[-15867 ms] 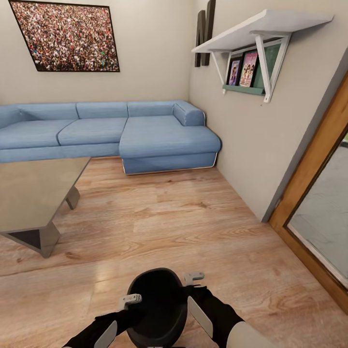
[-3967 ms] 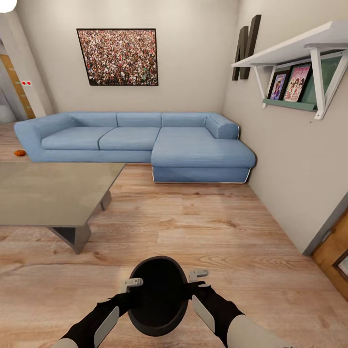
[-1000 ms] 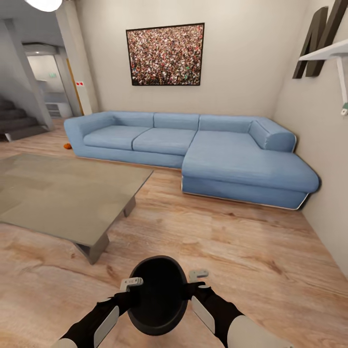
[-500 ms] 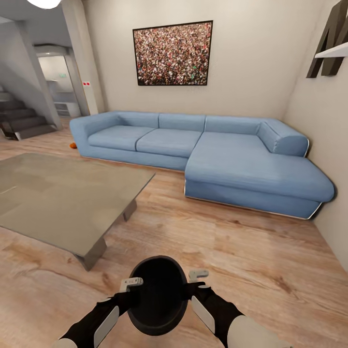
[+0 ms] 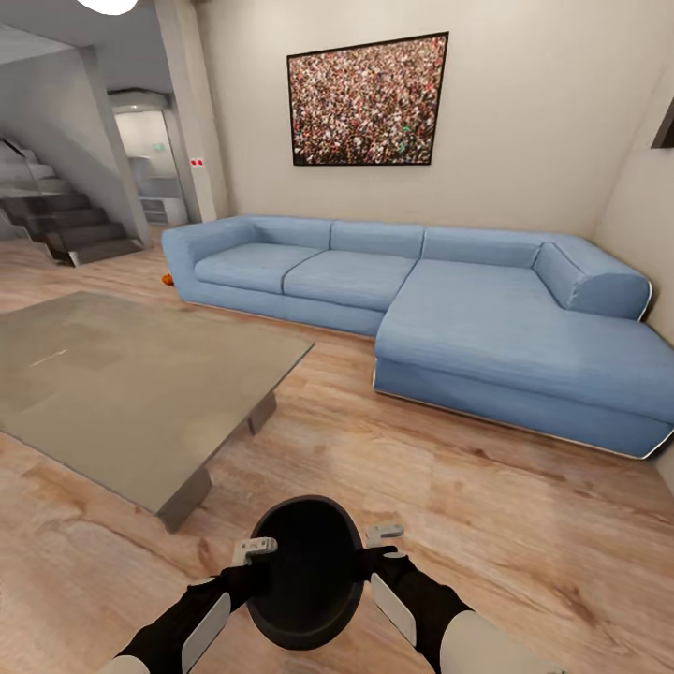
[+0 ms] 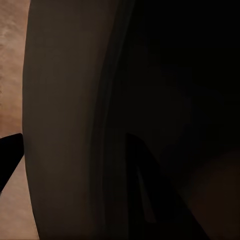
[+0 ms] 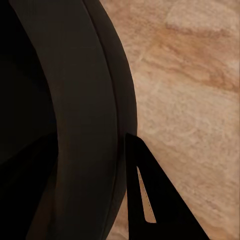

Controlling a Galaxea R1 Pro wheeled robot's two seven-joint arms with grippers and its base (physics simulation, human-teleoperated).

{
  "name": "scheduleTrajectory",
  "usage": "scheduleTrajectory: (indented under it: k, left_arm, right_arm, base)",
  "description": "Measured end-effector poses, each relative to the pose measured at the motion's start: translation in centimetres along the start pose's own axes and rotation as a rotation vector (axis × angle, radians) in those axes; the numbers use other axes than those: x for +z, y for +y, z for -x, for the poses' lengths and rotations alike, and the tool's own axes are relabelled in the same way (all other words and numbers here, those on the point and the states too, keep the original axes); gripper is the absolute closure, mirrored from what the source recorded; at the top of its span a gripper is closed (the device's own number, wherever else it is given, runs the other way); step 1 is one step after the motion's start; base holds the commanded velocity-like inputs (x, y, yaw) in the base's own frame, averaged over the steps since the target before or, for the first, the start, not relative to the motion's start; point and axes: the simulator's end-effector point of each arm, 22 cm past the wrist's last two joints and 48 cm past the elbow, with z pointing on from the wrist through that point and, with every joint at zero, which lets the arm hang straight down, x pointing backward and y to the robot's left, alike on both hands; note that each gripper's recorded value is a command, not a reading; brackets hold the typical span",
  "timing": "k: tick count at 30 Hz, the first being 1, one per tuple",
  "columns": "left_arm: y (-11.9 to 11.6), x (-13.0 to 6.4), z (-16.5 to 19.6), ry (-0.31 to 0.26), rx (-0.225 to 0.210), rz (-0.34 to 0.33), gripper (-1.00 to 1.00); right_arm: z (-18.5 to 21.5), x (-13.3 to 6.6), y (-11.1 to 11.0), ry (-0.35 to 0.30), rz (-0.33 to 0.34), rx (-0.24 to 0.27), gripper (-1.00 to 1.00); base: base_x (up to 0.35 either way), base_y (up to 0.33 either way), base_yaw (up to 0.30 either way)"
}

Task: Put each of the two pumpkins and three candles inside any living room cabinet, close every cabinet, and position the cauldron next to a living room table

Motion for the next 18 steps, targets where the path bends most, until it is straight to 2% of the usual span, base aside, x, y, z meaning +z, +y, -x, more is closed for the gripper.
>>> scheduleTrajectory:
  k: [12,18]
  left_arm:
    - [0.00,-0.01,0.01,0.000,0.000,0.000,1.00]
    - [0.00,0.01,0.01,0.000,0.000,0.000,1.00]
  right_arm:
    - [0.01,-0.01,0.01,0.000,0.000,0.000,1.00]
    - [0.01,0.01,0.00,0.000,0.000,0.000,1.00]
  base:
    - [0.265,-0.035,0.182]
    - [0.156,0.000,0.071]
